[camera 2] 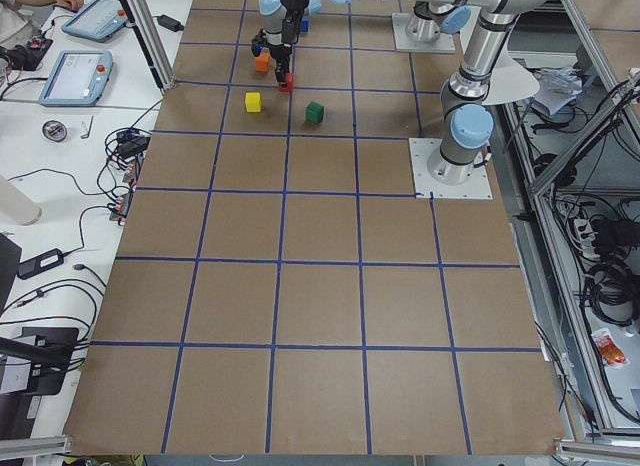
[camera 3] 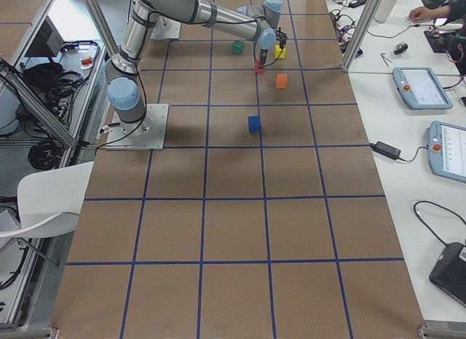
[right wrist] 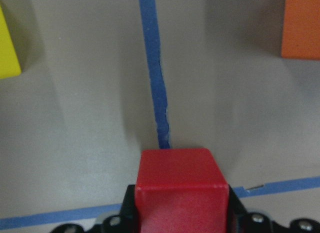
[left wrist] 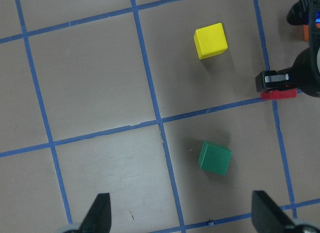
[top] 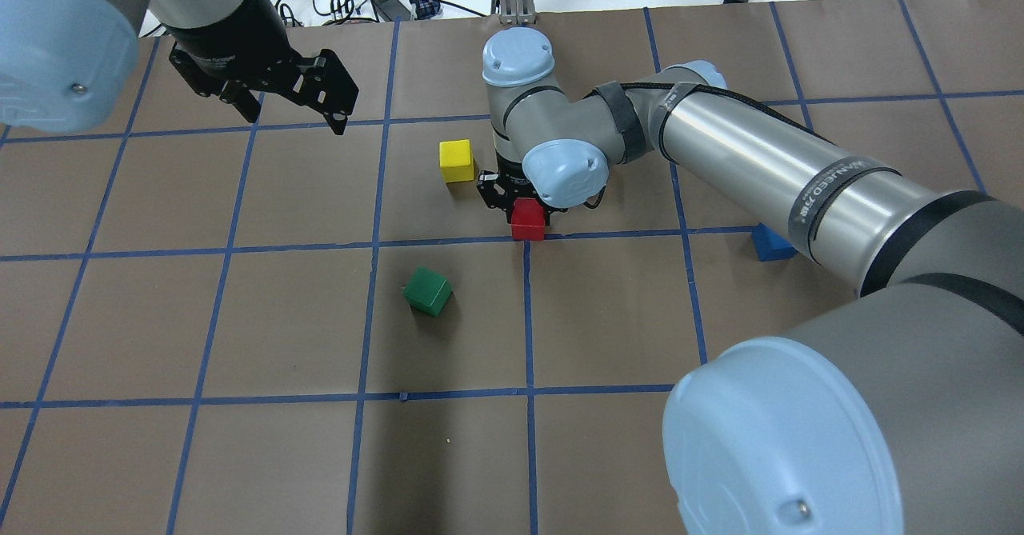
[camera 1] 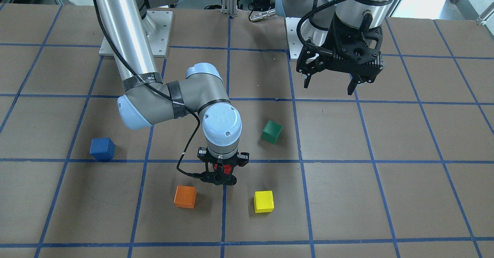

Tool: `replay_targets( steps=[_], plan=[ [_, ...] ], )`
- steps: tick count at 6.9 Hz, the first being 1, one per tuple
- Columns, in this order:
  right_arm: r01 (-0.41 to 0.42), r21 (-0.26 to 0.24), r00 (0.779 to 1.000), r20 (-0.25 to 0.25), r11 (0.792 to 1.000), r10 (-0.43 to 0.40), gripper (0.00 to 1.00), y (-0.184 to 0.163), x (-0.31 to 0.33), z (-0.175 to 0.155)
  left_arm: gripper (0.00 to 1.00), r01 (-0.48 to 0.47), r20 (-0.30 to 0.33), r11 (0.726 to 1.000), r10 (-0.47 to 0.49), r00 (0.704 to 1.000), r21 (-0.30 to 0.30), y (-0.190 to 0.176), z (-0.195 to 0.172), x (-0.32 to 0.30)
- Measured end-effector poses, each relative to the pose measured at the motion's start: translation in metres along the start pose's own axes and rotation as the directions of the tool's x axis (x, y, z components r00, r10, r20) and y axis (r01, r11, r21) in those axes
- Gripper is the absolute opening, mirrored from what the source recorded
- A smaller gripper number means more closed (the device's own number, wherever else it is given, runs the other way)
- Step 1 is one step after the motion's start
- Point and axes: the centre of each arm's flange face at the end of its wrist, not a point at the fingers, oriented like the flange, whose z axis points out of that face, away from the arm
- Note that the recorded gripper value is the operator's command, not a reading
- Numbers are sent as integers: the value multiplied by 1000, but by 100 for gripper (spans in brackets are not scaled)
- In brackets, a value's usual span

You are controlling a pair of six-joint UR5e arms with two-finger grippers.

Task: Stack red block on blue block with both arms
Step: 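Lower the right gripper over the red cube and close on it, then lift the red cube with the right gripper and carry it toward the blue cube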

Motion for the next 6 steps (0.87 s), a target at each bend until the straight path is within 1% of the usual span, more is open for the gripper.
replay_targets(
  steps=[1,2,3,4,6],
  plan=[
    [1,-7,1000,10,1000,0,0,0,-1,0,100,0,0,1000,0,1000,0,0,0,0],
    [5,-8,1000,15,1000,-4,0,0,-2,-2,100,0,0,1000,0,1000,0,0,0,0],
    [4,-3,1000,19,1000,-4,0,0,-1,-17,100,0,0,1000,0,1000,0,0,0,0],
    [-5,-6,1000,18,1000,6,0,-2,7,-44,100,0,0,1000,0,1000,0,0,0,0],
    [-41,-41,999,9,998,42,0,-9,51,-106,100,1,0,1000,-1,1000,-1,0,0,0]
  ],
)
